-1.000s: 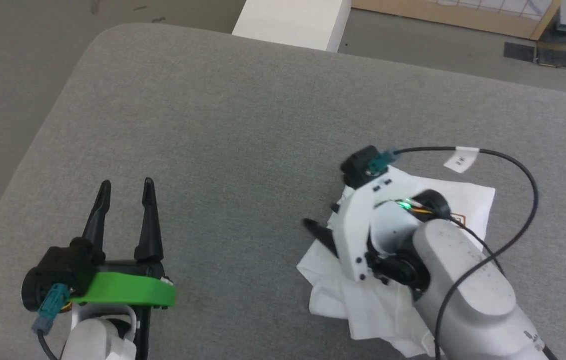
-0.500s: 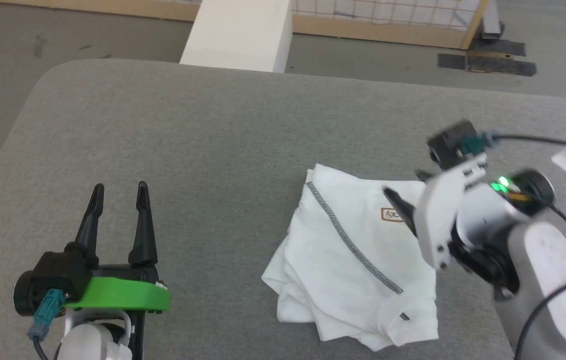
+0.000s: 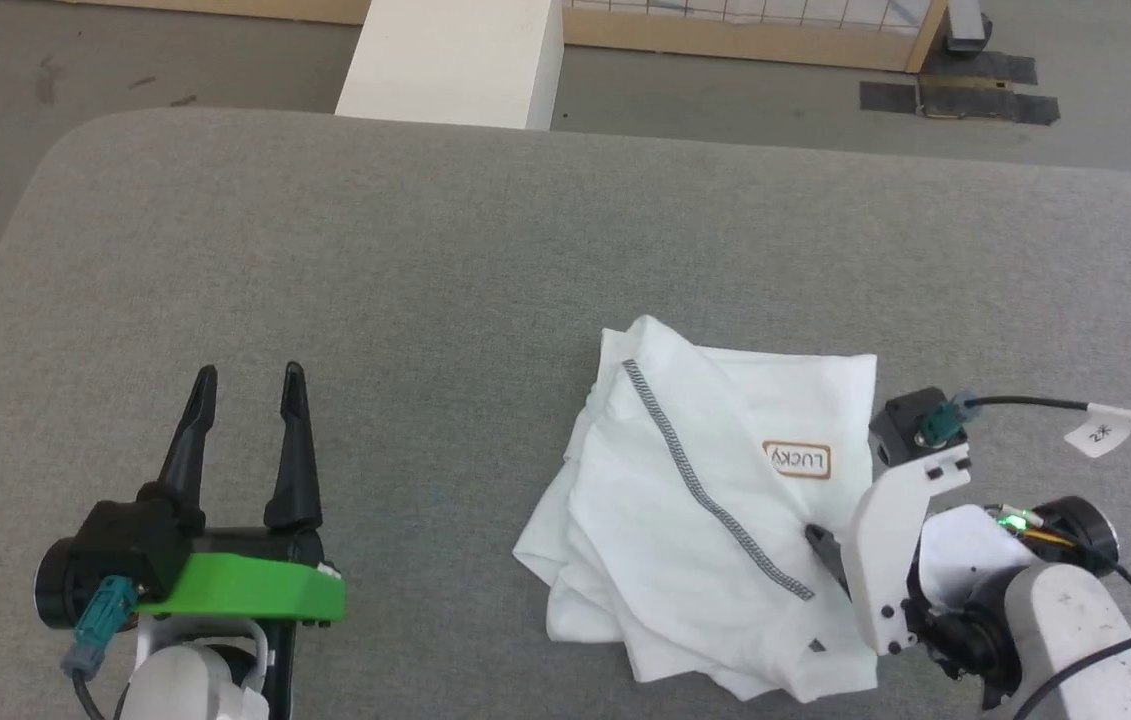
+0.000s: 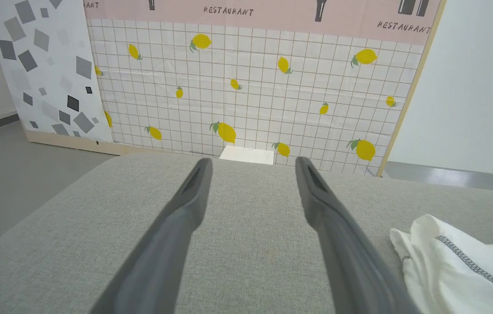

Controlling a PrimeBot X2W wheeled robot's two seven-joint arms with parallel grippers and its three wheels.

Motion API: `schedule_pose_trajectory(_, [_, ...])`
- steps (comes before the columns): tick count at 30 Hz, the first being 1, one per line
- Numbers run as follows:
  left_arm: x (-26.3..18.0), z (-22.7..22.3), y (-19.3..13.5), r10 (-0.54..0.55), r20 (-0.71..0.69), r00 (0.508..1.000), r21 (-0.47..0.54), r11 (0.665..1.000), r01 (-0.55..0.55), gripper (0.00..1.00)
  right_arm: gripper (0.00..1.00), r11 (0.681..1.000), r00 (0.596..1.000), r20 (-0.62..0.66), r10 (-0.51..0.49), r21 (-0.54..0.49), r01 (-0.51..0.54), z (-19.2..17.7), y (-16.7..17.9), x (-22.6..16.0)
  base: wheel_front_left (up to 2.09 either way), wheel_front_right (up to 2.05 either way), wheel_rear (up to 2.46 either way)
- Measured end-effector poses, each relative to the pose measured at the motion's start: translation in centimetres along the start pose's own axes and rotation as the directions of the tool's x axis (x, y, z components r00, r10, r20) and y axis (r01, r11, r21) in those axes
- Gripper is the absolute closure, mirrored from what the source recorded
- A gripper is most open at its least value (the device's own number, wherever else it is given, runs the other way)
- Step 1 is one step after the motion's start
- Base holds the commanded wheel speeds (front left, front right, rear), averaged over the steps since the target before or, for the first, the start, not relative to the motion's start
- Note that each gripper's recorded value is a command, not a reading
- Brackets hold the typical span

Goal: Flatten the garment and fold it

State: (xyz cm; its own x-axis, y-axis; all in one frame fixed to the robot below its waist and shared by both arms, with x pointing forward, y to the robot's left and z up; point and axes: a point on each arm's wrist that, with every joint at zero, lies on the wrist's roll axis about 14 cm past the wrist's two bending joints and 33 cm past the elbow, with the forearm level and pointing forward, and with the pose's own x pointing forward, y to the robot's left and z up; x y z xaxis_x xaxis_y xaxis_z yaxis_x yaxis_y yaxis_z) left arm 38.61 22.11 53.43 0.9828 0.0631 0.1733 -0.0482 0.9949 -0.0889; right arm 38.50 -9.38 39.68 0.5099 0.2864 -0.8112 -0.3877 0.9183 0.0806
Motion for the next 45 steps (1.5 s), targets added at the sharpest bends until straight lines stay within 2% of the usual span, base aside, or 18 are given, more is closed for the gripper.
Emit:
schedule_pose_trajectory(5, [-0.2, -0.3, 0.4, 0.012, -0.011, 1.0, 0.004, 1.0, -0.012, 0.0, 0.0, 0.999, 0.999, -0.046, 0.017, 0.03, -0.016, -1.3, 0.2, 1.4, 0.0, 0.0, 0.0])
schedule_pose_trajectory(6, [-0.2, -0.3, 0.5, 0.013, -0.012, 1.0, 0.004, 1.0, -0.013, 0.0, 0.64, 0.999, 0.999, -0.041, 0.02, 0.028, -0.019, -1.2, 0.2, 1.5, 0.0, 0.0, 0.0])
schedule_pose_trajectory(7, [-0.2, -0.3, 0.5, 0.013, -0.012, 1.0, 0.004, 1.0, -0.013, 0.0, 0.91, 0.999, 0.999, -0.033, 0.022, 0.026, -0.021, -1.1, 0.3, 1.6, 0.0, 0.0, 0.0])
schedule_pose_trajectory(8, [-0.2, -0.3, 0.6, 0.014, -0.011, 1.0, 0.005, 1.0, -0.014, 0.0, 1.0, 0.999, 0.999, -0.026, 0.028, 0.031, -0.027, -1.0, 0.3, 1.6, 0.0, 0.0, 0.0])
schedule_pose_trajectory(12, [0.2, -0.3, -0.1, -0.004, -0.008, 1.0, 0.001, 1.0, 0.004, 0.0, 1.0, 0.999, 0.999, -0.006, 0.034, -0.008, -0.034, -0.6, 0.3, 1.1, 0.0, 0.0, 0.0])
schedule_pose_trajectory(16, [0.8, -0.5, -1.4, -0.044, -0.004, 0.999, -0.012, 0.999, 0.044, 0.0, 1.0, 0.998, 1.0, -0.005, 0.004, -0.062, -0.005, -0.9, -1.2, -0.3, 0.0, 0.0, 0.0])
schedule_pose_trajectory(20, [2.0, -1.0, -3.6, -0.108, -0.002, 0.994, -0.032, 0.994, 0.108, 0.0, 1.0, 0.988, 0.997, -0.03, -0.075, -0.139, 0.07, -1.8, -4.7, -2.7, 0.0, 0.0, 0.0])
schedule_pose_trajectory(25, [3.8, -1.6, -6.9, -0.204, 0.006, 0.979, -0.055, 0.977, 0.204, 0.0, 1.0, 0.965, 0.978, -0.039, -0.206, -0.176, 0.196, -2.3, -10.4, -6.4, 0.0, 0.0, 0.0])
schedule_pose_trajectory(31, [6.1, -3.1, -10.9, -0.327, 0.005, 0.945, -0.064, 0.943, 0.327, 0.0, 1.0, 0.907, 0.914, -0.083, -0.397, -0.191, 0.377, -3.6, -18.1, -10.6, 0.0, 0.0, 0.0])
schedule_pose_trajectory(34, [7.4, -4.0, -12.1, -0.363, 0.002, 0.932, -0.074, 0.929, 0.362, 0.0, 1.0, 0.868, 0.867, -0.122, -0.483, -0.193, 0.457, -4.5, -21.9, -12.1, 0.0, 0.0, 0.0])
schedule_pose_trajectory(39, [8.8, -6.2, -13.0, -0.389, -0.031, 0.921, -0.091, 0.918, 0.385, 0.0, 1.0, 0.822, 0.802, -0.18, -0.569, -0.138, 0.552, -5.8, -26.7, -13.1, 0.0, 0.0, 0.0])
schedule_pose_trajectory(45, [9.8, -9.5, -12.3, -0.386, -0.091, 0.918, -0.094, 0.921, 0.378, 0.0, 1.0, 0.749, 0.706, -0.281, -0.65, -0.08, 0.658, -8.3, -31.8, -13.6, 0.0, 0.0, 0.0])
